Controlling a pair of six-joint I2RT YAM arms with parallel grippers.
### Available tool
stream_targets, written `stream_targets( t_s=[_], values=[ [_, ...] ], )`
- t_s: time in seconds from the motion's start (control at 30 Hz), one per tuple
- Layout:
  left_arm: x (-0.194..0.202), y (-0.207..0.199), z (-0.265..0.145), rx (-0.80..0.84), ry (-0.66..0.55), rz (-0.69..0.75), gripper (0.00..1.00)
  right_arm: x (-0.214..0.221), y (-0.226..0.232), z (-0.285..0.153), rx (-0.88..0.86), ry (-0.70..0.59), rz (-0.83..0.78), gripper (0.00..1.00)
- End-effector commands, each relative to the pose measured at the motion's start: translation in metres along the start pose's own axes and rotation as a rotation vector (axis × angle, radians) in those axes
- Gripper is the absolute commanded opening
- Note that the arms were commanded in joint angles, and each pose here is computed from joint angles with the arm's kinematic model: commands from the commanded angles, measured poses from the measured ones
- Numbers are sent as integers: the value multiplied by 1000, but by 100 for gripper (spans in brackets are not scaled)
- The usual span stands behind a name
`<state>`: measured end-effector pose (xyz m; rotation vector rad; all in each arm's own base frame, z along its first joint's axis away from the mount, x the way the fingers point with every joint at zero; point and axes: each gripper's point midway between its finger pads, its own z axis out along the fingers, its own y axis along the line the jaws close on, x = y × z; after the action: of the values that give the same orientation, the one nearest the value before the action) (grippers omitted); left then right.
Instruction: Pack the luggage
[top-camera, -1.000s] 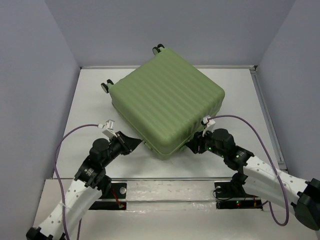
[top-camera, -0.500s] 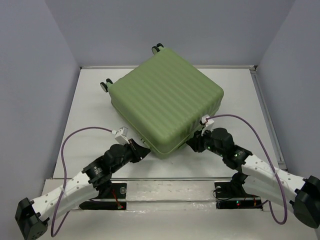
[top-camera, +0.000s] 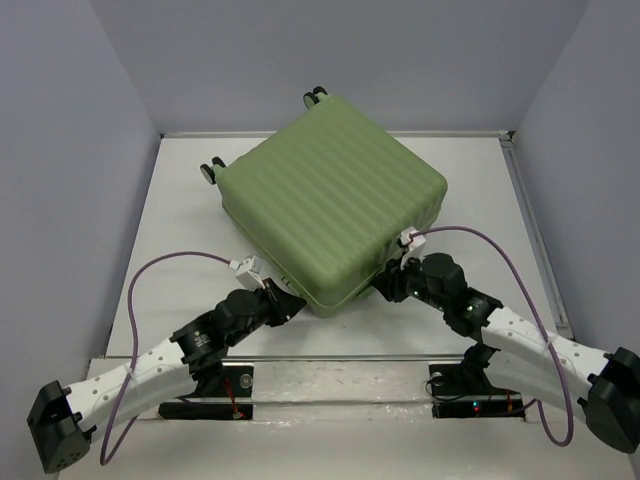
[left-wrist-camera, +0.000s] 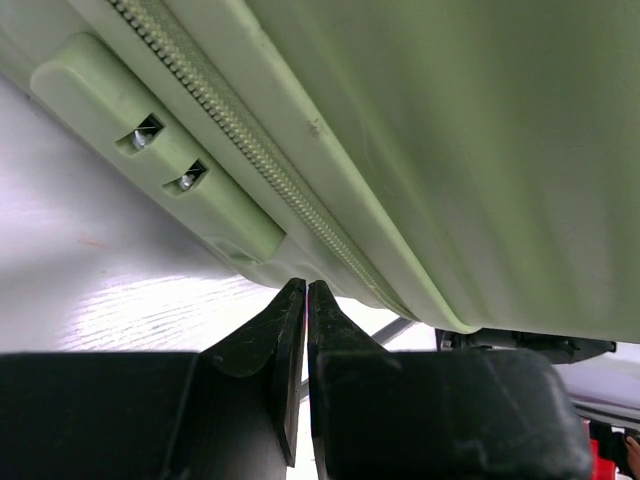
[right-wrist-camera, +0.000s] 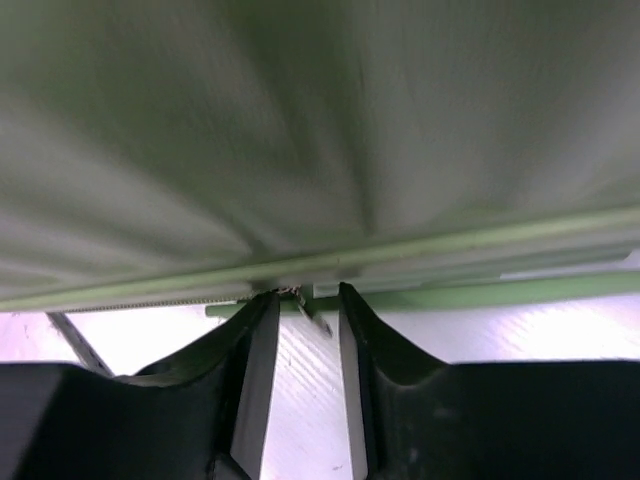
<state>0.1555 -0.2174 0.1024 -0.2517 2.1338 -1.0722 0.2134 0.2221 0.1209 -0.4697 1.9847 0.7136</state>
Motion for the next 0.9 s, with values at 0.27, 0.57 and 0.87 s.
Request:
stream_targets(
  t_s=[0.27,0.57,0.87],
  values=[
    [-20,-36,3,90,-67,1,16,-43,15,16,-58,-139,-24,24],
    [-30,-63,15,150,-87,31,16,-20,43,4,-199,-71,90,7],
    [-66,-129,51,194,-154,108,16,72,122,-41,-397,213,134,7]
  ],
)
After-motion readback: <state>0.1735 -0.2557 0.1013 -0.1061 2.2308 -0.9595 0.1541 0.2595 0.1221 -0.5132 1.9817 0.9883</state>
